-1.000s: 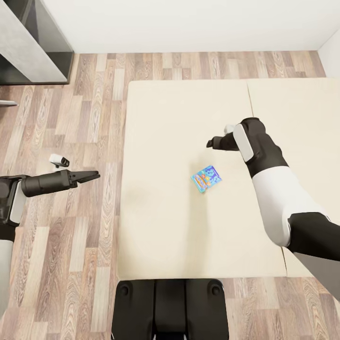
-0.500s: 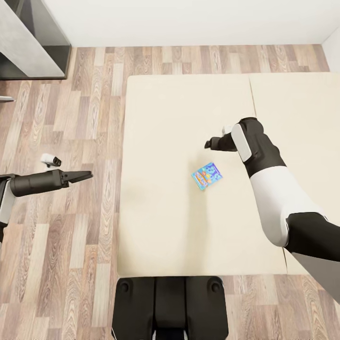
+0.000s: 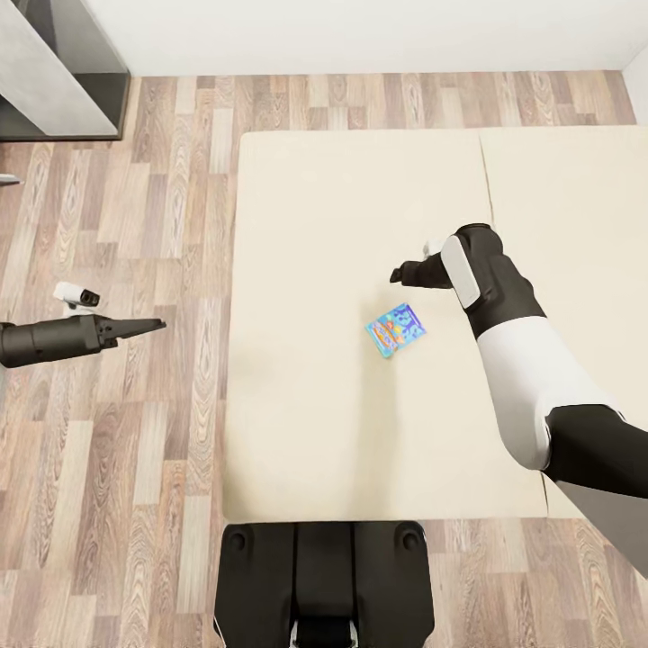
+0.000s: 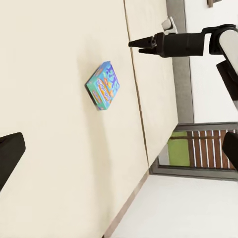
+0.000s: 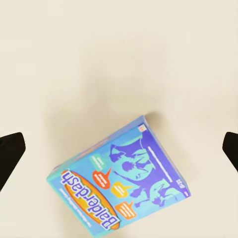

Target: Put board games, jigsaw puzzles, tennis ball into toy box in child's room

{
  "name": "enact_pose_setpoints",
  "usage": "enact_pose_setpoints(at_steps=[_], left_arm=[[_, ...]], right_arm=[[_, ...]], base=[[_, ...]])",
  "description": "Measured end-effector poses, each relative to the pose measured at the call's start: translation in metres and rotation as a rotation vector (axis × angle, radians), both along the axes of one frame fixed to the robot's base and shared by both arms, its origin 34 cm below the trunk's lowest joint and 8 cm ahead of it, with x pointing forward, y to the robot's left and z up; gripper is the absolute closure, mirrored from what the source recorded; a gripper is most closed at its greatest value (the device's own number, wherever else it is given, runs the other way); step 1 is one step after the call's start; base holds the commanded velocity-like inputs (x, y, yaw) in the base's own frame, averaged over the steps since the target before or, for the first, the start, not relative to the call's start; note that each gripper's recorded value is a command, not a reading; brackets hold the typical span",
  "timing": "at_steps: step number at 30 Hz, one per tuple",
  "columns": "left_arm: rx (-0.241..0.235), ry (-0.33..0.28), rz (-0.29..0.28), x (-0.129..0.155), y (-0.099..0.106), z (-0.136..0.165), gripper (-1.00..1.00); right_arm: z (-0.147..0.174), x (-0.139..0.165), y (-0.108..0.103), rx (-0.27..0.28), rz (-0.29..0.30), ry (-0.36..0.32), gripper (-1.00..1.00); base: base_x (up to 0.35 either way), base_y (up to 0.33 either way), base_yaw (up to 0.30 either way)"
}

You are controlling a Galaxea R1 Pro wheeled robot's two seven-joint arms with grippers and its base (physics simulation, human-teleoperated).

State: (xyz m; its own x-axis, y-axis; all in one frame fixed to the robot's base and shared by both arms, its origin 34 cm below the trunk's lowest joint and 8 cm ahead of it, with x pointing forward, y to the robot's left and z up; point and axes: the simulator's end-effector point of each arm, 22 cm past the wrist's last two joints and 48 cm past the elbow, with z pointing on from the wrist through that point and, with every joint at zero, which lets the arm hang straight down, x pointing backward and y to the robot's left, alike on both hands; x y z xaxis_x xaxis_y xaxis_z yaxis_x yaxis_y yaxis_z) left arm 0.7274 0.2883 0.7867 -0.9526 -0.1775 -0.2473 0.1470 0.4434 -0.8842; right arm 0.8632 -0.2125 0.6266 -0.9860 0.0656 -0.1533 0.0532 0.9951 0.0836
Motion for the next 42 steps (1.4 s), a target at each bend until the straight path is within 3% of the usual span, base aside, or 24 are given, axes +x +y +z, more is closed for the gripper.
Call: enact_pose_setpoints(at_steps=[27,33,42], left_arm=[[0.013,-0.004,-0.025,-0.005,-0.003,-0.013,-1.0],[-0.025,-0.008,-0.047,-0.01,0.0,-0.004,-1.0],[-0.029,0.002,-0.059,-0.014,0.008,-0.005,-1.0]], right_arm=[[-0.031,-0.013,-0.004,-0.009,-0.001,0.037,-1.0],[-0.039,-0.017,-0.002,-0.007,0.0,0.042,-1.0],[-0.049,-0.021,-0.005,-0.013,-0.002,0.052,-1.0]], base=[[0.0,0.0,0.0],[0.0,0.0,0.0],[0.0,0.0,0.0]])
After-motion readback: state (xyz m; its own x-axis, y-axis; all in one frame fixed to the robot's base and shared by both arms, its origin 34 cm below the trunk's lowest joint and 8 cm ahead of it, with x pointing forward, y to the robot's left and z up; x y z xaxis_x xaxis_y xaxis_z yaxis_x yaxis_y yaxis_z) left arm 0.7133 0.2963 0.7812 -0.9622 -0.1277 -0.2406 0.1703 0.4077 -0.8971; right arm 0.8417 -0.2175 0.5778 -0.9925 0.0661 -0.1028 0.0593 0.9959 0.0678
